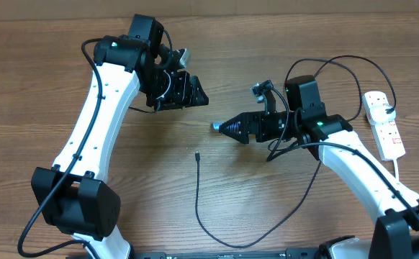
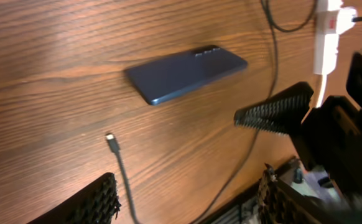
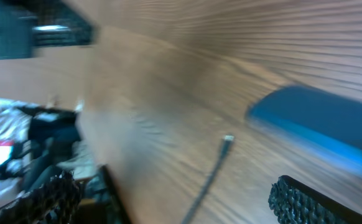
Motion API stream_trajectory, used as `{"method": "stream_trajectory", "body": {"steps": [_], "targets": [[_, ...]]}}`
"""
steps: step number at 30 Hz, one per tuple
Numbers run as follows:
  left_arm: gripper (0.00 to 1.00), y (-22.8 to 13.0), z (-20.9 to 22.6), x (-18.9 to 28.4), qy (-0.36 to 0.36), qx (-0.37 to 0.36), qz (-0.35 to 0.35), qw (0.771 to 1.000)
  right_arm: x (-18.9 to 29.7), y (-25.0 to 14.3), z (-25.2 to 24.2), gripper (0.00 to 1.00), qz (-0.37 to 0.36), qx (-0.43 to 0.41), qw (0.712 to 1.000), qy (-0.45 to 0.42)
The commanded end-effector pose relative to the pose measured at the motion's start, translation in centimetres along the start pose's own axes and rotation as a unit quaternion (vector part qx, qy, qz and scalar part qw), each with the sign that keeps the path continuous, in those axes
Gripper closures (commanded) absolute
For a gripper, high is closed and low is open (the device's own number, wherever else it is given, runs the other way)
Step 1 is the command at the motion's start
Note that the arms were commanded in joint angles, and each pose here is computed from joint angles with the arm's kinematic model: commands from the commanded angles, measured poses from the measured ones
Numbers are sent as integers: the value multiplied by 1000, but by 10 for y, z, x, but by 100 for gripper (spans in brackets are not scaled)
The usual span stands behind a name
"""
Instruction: Plug charger to phone and switch on socket
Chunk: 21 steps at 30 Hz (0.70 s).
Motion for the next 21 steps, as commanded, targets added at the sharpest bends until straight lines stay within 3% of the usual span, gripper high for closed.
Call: {"method": "stream_trajectory", "body": {"steps": [1,13,15,18,21], "targets": [[33,2,2,11,37,-8,-25,999,5,8,-21,0,-19,8,997,-72],[43,3,14,12,77,-5,-31,996,19,-9,-66,0,-14,-87,970,-227],[56,2,15,12,81,-4,-29,996,25,-11,-75,0,-22,-113,958,-263],[96,2,17,12,89,-3,-29,996,34,-11,-90,0,-44,-138,937,-319],[96,2,20,13,101,-4,-31,994,40,-9,-96,0,-52,-137,927,-345]]}}
Point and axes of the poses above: each gripper's point midway between its finger pads, its own x axis back along the fingers, its own z axis along the line the jaws close on, y = z × x, the point moved 3 cm from there along x, back along the fingers, and after that the axes turned 2 degrees about x, right-handed, at the moved point
